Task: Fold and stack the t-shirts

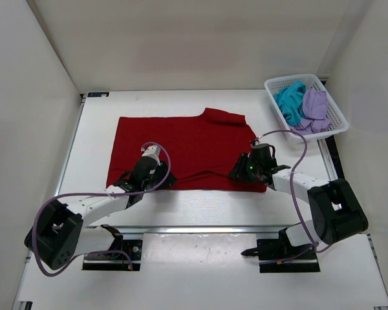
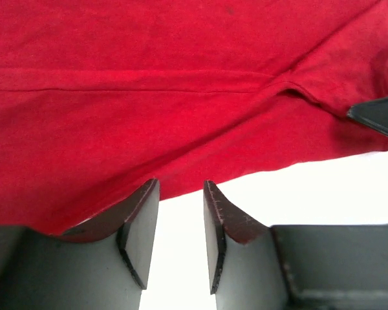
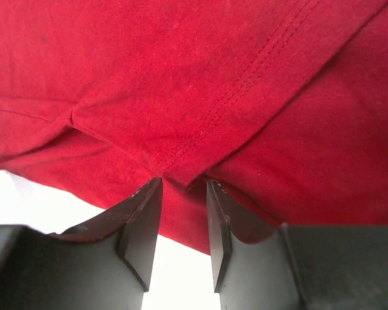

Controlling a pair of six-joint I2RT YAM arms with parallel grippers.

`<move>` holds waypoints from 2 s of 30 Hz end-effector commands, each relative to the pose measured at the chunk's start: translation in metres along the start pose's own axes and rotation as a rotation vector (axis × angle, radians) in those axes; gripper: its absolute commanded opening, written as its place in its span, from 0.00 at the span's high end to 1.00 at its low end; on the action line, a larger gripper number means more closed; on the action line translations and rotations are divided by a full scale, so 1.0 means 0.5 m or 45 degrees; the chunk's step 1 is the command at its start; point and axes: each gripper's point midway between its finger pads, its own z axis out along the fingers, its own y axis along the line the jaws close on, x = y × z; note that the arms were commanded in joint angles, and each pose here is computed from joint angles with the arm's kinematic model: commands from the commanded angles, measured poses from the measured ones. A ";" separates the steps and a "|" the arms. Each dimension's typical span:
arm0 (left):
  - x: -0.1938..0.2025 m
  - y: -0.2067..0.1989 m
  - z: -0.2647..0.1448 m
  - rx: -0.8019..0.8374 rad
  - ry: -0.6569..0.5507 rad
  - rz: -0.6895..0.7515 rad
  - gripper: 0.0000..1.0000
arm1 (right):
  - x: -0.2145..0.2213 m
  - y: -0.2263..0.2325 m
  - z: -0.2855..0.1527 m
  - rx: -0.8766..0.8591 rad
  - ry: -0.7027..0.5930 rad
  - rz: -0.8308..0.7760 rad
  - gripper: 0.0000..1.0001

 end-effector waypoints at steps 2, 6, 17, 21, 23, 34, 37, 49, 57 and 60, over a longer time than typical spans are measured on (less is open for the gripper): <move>-0.010 -0.017 -0.003 0.067 -0.063 -0.035 0.57 | -0.036 0.037 0.005 -0.086 -0.065 -0.015 0.67; 0.000 -0.013 -0.002 0.073 -0.048 -0.049 0.56 | -0.030 0.045 0.017 -0.106 -0.031 -0.031 0.78; 0.009 -0.028 0.004 0.109 -0.032 -0.051 0.57 | -0.081 0.077 0.039 -0.082 -0.052 -0.106 0.98; 0.012 -0.033 0.007 0.124 -0.023 -0.063 0.58 | -0.128 0.102 0.063 -0.059 -0.078 -0.185 0.99; 0.009 -0.033 0.008 0.126 -0.026 -0.068 0.58 | -0.124 0.104 0.073 -0.046 -0.017 -0.185 1.00; 0.005 -0.030 0.000 0.119 -0.048 -0.070 0.60 | -0.163 0.181 0.139 -0.060 0.006 -0.278 0.91; -0.006 -0.032 -0.005 0.117 -0.078 -0.076 0.61 | -0.171 0.194 0.151 -0.065 0.006 -0.299 0.91; -0.015 -0.092 0.000 0.170 -0.080 -0.020 0.62 | -0.196 0.199 0.067 -0.094 -0.105 -0.319 0.70; 0.000 -0.119 0.047 0.133 0.002 0.077 0.62 | -0.084 0.118 0.051 -0.039 0.001 -0.259 0.96; 0.004 -0.097 0.049 0.104 0.016 0.073 0.63 | -0.035 0.098 0.054 -0.016 0.067 -0.294 1.00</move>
